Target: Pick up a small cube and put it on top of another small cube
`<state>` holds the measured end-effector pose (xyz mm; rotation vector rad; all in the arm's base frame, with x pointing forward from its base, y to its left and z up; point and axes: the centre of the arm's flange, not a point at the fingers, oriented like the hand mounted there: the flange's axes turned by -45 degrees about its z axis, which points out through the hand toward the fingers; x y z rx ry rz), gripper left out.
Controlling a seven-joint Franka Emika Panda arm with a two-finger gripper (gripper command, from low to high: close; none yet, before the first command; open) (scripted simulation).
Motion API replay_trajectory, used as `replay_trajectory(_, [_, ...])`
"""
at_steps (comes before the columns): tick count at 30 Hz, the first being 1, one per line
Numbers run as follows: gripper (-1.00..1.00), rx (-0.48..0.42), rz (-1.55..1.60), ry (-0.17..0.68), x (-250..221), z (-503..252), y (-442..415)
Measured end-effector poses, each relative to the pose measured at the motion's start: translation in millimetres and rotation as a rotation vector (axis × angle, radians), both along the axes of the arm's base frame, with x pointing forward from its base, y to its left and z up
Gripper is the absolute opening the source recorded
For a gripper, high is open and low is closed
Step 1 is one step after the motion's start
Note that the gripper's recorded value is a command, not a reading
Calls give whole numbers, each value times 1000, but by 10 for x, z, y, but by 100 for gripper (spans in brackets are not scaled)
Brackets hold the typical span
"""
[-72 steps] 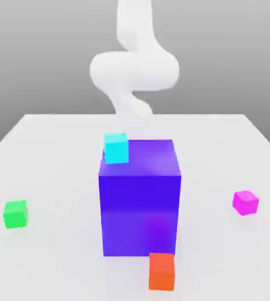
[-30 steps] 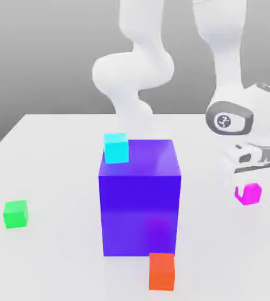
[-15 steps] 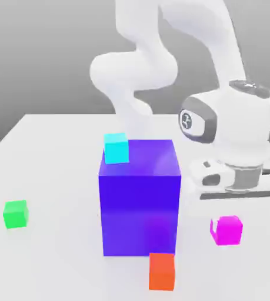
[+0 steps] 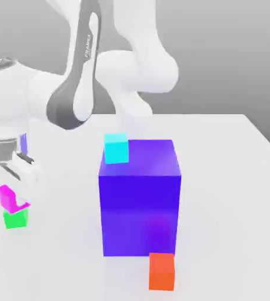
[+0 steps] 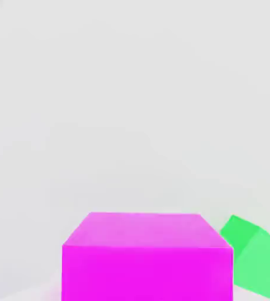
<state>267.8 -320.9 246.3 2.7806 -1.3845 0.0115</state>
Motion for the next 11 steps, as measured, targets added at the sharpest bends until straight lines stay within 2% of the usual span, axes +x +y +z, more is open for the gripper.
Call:
replay_trajectory(7, [-100,35,-6,-12,-75,-530,98])
replay_trajectory(8, [100,35,-8,-11,-87,-625,101])
replay_trajectory(11, [100,35,-8,-11,-87,-625,101])
